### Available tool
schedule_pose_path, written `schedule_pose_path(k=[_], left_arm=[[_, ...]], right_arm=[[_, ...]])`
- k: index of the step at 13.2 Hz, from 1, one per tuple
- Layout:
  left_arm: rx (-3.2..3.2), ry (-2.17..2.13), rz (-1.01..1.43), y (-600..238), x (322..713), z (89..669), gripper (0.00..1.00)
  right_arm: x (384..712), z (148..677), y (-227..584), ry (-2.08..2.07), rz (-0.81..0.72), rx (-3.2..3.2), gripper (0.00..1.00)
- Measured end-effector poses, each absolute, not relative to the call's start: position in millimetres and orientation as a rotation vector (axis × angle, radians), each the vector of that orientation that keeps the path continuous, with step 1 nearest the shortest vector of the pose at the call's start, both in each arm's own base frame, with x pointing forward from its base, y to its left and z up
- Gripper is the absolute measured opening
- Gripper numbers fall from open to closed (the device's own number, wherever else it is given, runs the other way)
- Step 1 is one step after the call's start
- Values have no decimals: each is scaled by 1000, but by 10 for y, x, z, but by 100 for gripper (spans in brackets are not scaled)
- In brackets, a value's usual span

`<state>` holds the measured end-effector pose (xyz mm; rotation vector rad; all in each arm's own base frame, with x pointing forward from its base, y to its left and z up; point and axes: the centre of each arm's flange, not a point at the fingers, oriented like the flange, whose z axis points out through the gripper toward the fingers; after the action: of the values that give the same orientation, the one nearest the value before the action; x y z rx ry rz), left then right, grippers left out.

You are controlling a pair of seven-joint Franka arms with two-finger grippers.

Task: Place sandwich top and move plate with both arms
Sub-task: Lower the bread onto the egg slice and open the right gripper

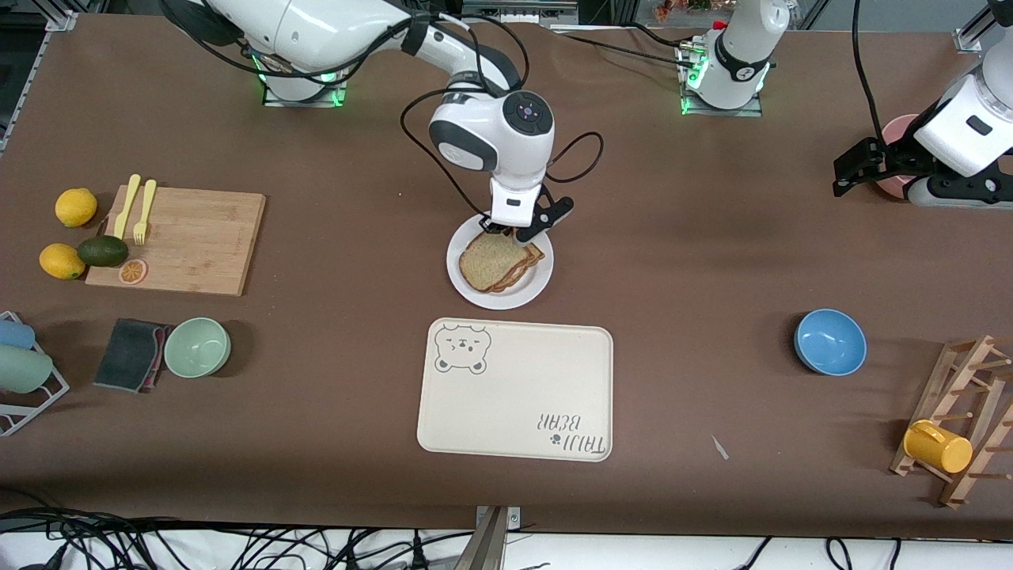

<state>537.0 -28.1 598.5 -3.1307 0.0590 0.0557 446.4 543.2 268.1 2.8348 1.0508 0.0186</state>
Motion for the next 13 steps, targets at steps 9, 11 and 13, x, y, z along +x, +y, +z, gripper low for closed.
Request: schedule_pose_path(k=[9, 11, 13], left_arm=[[-3131, 59, 56, -281, 5370, 5984, 100], [-3131, 59, 56, -280, 5370, 5985, 100], [-3131, 59, 56, -280, 5370, 5984, 100]], right_arm=[[4300, 2693, 5592, 1023, 29, 2851, 39], [4330, 2839, 5608, 1018, 64, 2860, 62], [4434, 3162, 5529, 1001, 87, 2882, 85]])
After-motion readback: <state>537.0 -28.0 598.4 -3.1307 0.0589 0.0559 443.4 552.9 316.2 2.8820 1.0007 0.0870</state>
